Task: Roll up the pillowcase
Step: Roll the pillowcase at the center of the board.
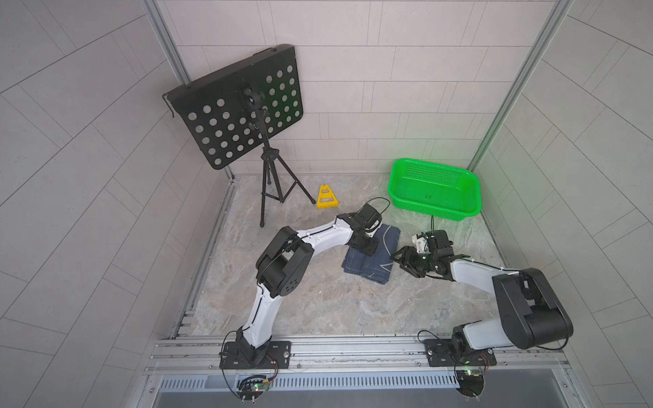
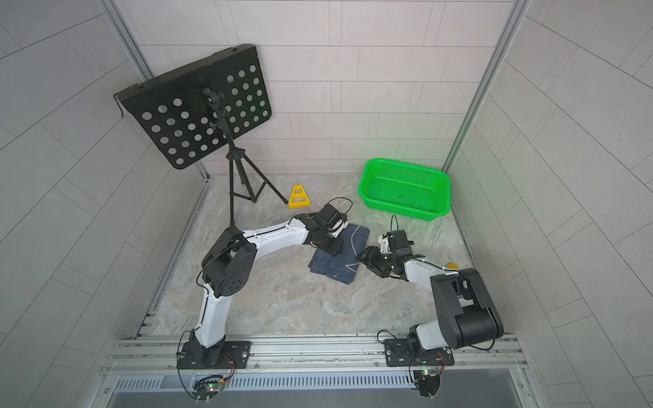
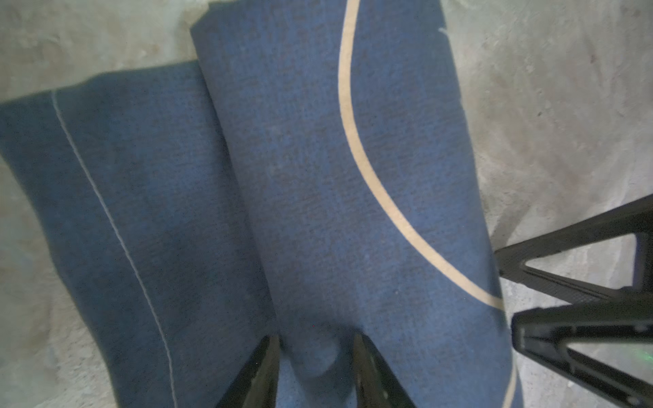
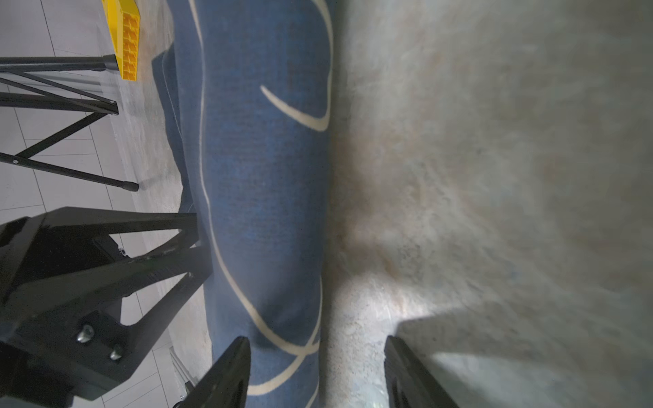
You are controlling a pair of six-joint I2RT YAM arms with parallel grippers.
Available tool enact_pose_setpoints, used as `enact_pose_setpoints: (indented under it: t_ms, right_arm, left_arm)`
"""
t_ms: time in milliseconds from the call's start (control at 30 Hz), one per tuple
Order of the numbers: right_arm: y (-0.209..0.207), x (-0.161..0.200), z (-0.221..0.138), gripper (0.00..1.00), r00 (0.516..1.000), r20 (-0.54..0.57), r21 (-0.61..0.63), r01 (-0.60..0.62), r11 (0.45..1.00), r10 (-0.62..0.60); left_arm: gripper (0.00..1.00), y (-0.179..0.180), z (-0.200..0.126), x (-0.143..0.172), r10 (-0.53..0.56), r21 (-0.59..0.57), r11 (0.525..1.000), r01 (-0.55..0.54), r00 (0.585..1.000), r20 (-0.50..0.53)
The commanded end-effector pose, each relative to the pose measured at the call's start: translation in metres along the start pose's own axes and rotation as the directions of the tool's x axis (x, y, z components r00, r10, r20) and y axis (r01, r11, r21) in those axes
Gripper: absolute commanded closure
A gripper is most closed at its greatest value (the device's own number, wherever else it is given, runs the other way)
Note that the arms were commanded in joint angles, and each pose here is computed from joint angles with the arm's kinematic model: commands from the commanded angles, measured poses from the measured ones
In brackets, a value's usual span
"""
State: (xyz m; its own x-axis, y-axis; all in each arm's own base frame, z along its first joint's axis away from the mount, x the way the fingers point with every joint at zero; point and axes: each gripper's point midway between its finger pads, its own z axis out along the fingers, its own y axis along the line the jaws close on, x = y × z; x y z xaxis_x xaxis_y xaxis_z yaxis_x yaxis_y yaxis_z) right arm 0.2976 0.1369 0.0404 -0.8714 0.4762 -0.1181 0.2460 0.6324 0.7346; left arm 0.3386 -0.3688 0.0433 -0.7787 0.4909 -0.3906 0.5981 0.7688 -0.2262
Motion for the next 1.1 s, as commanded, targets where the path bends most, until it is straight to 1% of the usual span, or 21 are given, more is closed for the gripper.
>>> enact_pose_setpoints:
  t_ms: [0, 100, 200, 267, 367, 433, 467, 567, 667, 733, 800, 867, 967, 1033, 1067]
  right_arm:
    - [0.010, -0.009, 0.005, 0.37, 1.000, 0.026, -0.063, 0.011, 0.998, -0.009]
    - [0.012, -0.011, 0.012, 0.40, 1.000, 0.024, -0.093, 0.005, 0.996, -0.003]
    - [0.020, -0.015, 0.020, 0.46, 1.000, 0.021, -0.145, -0.010, 0.989, 0.013]
    - [0.023, -0.014, 0.023, 0.53, 1.000, 0.013, -0.159, -0.011, 0.987, 0.013]
    - [0.025, -0.013, 0.019, 0.70, 1.000, 0.013, -0.166, -0.015, 0.986, 0.017]
    - [0.024, -0.013, 0.012, 0.81, 1.000, 0.021, -0.131, -0.008, 0.991, 0.011]
    - [0.021, -0.011, 0.008, 0.84, 1.000, 0.017, -0.096, -0.003, 0.995, 0.005]
    - [0.002, -0.006, -0.009, 0.90, 0.999, -0.006, 0.098, 0.033, 0.995, -0.033]
    - [-0.012, -0.006, -0.033, 0.90, 0.998, -0.029, 0.285, 0.053, 0.957, -0.047]
    - [-0.023, -0.003, -0.050, 0.90, 0.998, -0.053, 0.401, 0.051, 0.915, -0.032]
    - [-0.028, -0.003, -0.061, 0.90, 0.998, -0.058, 0.476, 0.034, 0.879, -0.008]
    - [-0.030, -0.006, -0.067, 0.89, 0.999, -0.039, 0.522, 0.025, 0.853, -0.006]
    - [-0.024, -0.013, -0.072, 0.86, 0.999, -0.031, 0.574, 0.051, 0.817, -0.040]
    - [-0.019, -0.016, -0.071, 0.81, 0.996, -0.047, 0.614, 0.085, 0.785, -0.071]
    - [-0.016, -0.016, -0.069, 0.79, 0.996, -0.054, 0.620, 0.095, 0.779, -0.078]
  left_arm:
    - [0.58, 0.002, -0.001, -0.001, 0.027, -0.032, 0.999, -0.027, 1.000, -0.010]
    - [0.58, 0.005, 0.004, 0.004, 0.024, -0.037, 0.999, -0.025, 0.999, -0.028]
    - [0.58, 0.004, 0.008, 0.007, 0.021, -0.032, 0.999, -0.022, 0.999, -0.041]
    - [0.58, 0.005, 0.010, 0.010, 0.021, -0.033, 0.999, -0.023, 0.999, -0.050]
    - [0.57, 0.006, 0.009, 0.013, 0.023, -0.035, 0.999, -0.026, 0.998, -0.062]
    - [0.56, 0.005, 0.004, 0.011, 0.027, -0.038, 0.999, -0.029, 0.998, -0.053]
    - [0.55, 0.004, 0.000, 0.009, 0.027, -0.039, 0.999, -0.029, 0.999, -0.043]
    - [0.52, 0.000, -0.015, 0.002, 0.023, -0.031, 0.999, -0.023, 1.000, -0.010]
    - [0.51, -0.004, -0.033, -0.004, 0.014, -0.025, 1.000, -0.014, 1.000, 0.018]
    - [0.50, -0.008, -0.044, -0.007, 0.005, -0.011, 1.000, -0.005, 0.999, 0.037]
    - [0.50, -0.011, -0.051, -0.007, -0.003, 0.006, 1.000, 0.003, 0.999, 0.044]
    - [0.50, -0.012, -0.055, -0.005, -0.008, 0.013, 1.000, 0.007, 0.999, 0.045]
    - [0.50, -0.011, -0.058, -0.002, -0.010, 0.010, 1.000, 0.009, 0.999, 0.041]
    - [0.49, -0.009, -0.058, 0.001, -0.016, 0.009, 1.000, 0.016, 0.999, 0.036]
    - [0.49, -0.009, -0.059, 0.002, -0.021, 0.008, 1.000, 0.020, 0.999, 0.036]
